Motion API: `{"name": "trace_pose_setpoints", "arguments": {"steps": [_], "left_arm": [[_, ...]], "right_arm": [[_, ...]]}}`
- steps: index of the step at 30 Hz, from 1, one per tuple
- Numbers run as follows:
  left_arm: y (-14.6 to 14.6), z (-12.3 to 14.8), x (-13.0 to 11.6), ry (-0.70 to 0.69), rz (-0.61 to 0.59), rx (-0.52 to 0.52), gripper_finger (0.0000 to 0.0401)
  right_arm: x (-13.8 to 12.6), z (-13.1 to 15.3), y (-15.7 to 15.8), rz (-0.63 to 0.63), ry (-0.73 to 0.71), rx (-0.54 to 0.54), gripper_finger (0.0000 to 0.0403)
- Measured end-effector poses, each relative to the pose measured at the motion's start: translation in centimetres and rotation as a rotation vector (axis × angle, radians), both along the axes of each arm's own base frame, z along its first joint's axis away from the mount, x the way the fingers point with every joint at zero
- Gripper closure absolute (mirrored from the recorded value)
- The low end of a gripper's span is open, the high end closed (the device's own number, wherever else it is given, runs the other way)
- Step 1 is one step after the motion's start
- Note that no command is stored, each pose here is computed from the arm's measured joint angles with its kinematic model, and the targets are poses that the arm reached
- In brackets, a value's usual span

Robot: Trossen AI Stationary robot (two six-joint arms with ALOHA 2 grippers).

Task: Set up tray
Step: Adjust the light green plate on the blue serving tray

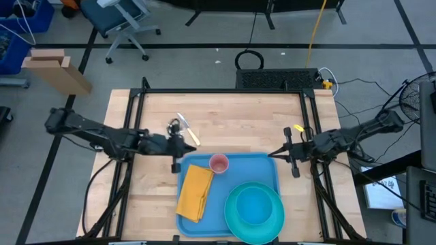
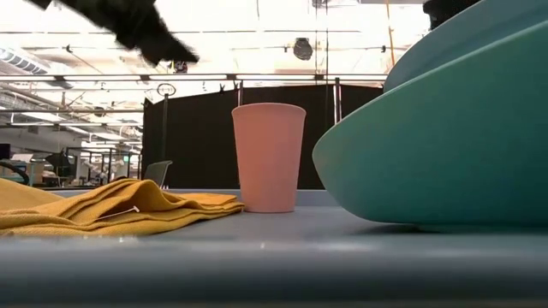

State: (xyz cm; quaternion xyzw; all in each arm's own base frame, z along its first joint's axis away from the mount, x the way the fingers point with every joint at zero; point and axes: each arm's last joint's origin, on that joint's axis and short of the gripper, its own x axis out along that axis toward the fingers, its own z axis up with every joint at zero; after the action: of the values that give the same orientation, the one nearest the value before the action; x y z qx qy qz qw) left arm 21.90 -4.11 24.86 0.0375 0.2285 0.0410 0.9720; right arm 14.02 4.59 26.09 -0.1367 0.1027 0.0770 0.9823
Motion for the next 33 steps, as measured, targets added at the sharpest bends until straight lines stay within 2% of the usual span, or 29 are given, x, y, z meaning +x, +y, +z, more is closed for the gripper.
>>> {"name": "trace_pose_setpoints", "arguments": {"steps": [3,7,11,14,17,21,25,29,33], "left_arm": [[0.7,-2.7,-1.7,-0.041,0.071,-0.049,0.0394],[1.6,-4.1,-3.0,-0.101,0.175,-0.087,0.0392],[1.8,-4.4,-3.4,-0.106,0.179,-0.093,0.0398],[1.8,-4.4,-3.4,-0.105,0.171,-0.082,0.0387],[1.7,-4.2,-3.3,-0.123,0.165,-0.086,0.0375],[1.7,-4.0,-3.2,-0.141,0.147,-0.098,0.0366],[1.6,-4.1,-3.2,-0.136,0.125,-0.099,0.0364],[1.6,-4.1,-3.2,-0.132,0.112,-0.090,0.0364],[1.6,-4.1,-3.2,-0.129,0.109,-0.081,0.0364]], "right_arm": [[0.9,2.0,1.1,0.018,0.143,-0.010,0.0403],[1.8,3.5,2.9,0.000,0.444,0.038,0.0403],[1.7,2.6,3.6,-0.193,0.769,0.098,0.0403],[1.9,1.2,4.0,-0.261,0.892,0.164,0.0401],[2.3,-0.8,4.4,-0.285,0.964,0.222,0.0381],[2.8,-3.0,4.9,-0.278,0.994,0.320,0.0328],[3.3,-4.7,5.2,-0.257,0.937,0.398,0.0274],[3.2,-5.9,5.2,-0.274,0.934,0.430,0.0236],[3.2,-6.7,5.5,-0.276,0.938,0.434,0.0222]]}}
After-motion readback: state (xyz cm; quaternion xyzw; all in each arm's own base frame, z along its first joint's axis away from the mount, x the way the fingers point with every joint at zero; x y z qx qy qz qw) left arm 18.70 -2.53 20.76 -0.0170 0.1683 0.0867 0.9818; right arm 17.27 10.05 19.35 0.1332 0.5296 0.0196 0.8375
